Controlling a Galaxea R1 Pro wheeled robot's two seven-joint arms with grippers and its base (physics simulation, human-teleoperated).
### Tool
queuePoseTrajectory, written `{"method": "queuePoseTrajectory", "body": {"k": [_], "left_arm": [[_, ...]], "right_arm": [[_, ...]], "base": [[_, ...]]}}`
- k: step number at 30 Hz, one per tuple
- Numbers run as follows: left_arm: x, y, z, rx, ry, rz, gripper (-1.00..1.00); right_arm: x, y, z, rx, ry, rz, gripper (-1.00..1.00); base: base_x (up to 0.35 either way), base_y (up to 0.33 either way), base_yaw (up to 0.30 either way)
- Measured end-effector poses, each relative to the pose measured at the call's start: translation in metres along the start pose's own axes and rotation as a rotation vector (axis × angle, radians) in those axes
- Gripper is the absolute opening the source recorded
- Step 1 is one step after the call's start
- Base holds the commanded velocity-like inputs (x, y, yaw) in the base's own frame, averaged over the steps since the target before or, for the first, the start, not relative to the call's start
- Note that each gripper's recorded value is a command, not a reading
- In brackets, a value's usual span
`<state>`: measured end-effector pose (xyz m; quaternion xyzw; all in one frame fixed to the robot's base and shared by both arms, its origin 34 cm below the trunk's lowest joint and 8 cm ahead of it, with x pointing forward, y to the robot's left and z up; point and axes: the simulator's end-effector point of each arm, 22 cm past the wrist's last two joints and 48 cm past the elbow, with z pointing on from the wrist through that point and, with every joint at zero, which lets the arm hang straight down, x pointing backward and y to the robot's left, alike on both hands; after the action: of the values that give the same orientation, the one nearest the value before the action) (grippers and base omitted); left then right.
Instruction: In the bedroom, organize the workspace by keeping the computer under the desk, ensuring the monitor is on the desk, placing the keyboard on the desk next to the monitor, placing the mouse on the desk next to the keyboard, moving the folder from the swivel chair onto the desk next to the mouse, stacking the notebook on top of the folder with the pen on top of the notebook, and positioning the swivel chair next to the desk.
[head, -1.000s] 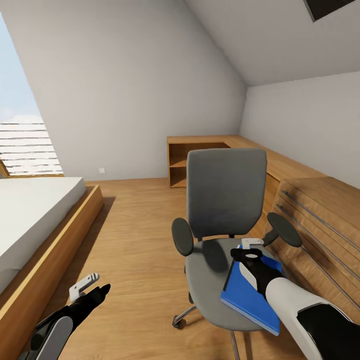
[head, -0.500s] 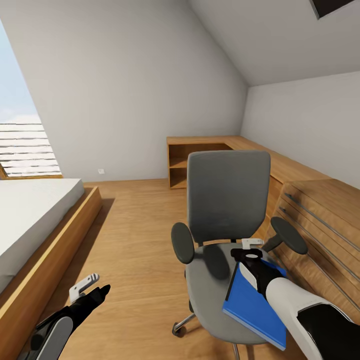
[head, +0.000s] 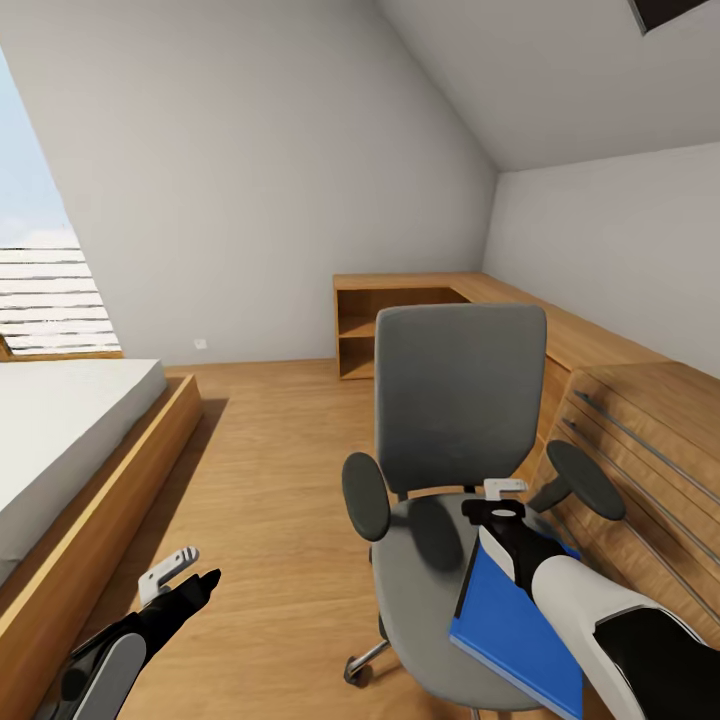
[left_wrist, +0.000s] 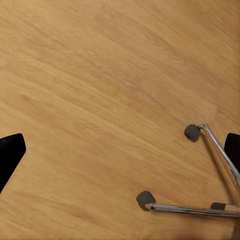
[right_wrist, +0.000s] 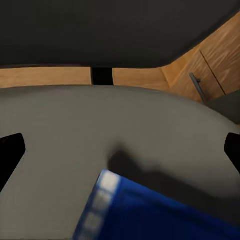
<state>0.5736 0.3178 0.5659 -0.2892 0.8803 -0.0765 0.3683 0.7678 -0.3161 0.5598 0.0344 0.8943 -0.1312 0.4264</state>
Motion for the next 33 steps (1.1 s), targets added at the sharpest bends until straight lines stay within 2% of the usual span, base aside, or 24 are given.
{"method": "queuePoseTrajectory", "body": {"k": [17,33], "left_arm": [[-0.003,-0.002,-0.001,0.006,-0.006,-0.001,1.00],[0.013,0.007,0.012,0.008,-0.009,-0.003,1.00]], "right_arm": [[0.002,-0.003,0.000,0.005,0.006,-0.001,1.00],[0.023,-0.004,0.012,0.011,0.005,-0.002,1.00]], "base": [[0.000,0.000,0.000],[0.000,0.000,0.000]]}}
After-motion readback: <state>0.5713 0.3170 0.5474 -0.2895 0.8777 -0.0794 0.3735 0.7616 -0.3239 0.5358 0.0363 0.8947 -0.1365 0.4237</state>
